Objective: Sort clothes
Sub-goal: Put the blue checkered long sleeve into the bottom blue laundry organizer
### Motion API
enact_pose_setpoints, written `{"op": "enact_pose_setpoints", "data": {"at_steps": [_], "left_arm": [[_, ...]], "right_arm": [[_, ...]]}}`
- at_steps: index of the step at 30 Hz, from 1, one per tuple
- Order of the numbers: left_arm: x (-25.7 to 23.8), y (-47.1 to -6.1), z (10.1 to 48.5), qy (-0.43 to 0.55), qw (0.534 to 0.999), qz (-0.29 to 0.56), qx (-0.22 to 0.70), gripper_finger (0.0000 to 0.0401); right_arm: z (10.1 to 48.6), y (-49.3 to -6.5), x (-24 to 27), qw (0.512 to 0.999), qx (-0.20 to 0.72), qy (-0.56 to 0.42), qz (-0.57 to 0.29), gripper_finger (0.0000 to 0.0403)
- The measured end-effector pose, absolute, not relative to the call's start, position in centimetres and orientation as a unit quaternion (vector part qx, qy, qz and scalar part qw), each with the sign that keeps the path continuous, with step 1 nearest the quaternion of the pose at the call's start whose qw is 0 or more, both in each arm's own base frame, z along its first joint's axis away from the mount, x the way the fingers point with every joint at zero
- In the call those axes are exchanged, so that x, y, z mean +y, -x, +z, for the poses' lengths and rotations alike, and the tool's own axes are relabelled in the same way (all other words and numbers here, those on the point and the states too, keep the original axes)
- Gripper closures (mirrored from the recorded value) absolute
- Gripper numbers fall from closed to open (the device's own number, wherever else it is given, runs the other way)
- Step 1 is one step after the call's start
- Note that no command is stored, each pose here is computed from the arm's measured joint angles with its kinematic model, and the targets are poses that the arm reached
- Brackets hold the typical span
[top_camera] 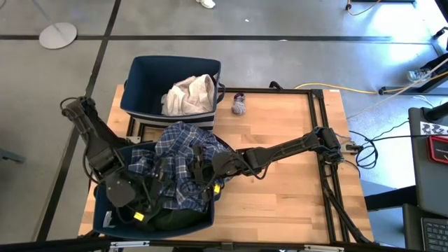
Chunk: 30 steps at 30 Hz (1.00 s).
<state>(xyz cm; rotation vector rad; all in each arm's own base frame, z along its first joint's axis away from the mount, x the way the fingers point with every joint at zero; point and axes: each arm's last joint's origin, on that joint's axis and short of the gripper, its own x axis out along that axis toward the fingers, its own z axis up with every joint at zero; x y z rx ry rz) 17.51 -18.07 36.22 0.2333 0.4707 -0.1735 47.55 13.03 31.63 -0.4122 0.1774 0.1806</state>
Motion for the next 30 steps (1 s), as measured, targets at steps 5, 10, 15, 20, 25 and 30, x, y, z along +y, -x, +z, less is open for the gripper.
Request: {"op": "enact_pose_setpoints", "data": {"at_steps": [5,10,15,20,25,30], "left_arm": [[-17.6,-17.8,36.0,-0.134,0.957,-0.08,0.244,0.0311],[-17.6,-17.7,35.9,-0.149,0.953,-0.085,0.248,0.0393],[-17.1,-16.7,34.7,-0.145,0.938,-0.066,0.306,0.0398],[-16.5,-14.7,31.8,-0.12,0.895,-0.054,0.427,0.0399],[-16.4,-13.2,27.7,-0.074,0.861,-0.022,0.502,0.0399],[-15.7,-12.2,23.8,-0.057,0.835,0.016,0.547,0.0398]], "right_arm": [[31.6,-47.5,13.0,0.971,0.088,0.204,0.089,0.0393],[31.6,-47.5,13.0,0.973,0.088,0.195,0.089,0.0393],[32.2,-47.0,13.8,0.973,0.086,0.193,0.09,0.0393],[35.0,-45.3,15.9,0.969,0.081,0.224,0.065,0.0393],[36.8,-44.1,17.7,0.966,0.094,0.239,0.037,0.0393],[37.4,-43.3,18.5,0.958,0.124,0.257,0.006,0.0393]]}}
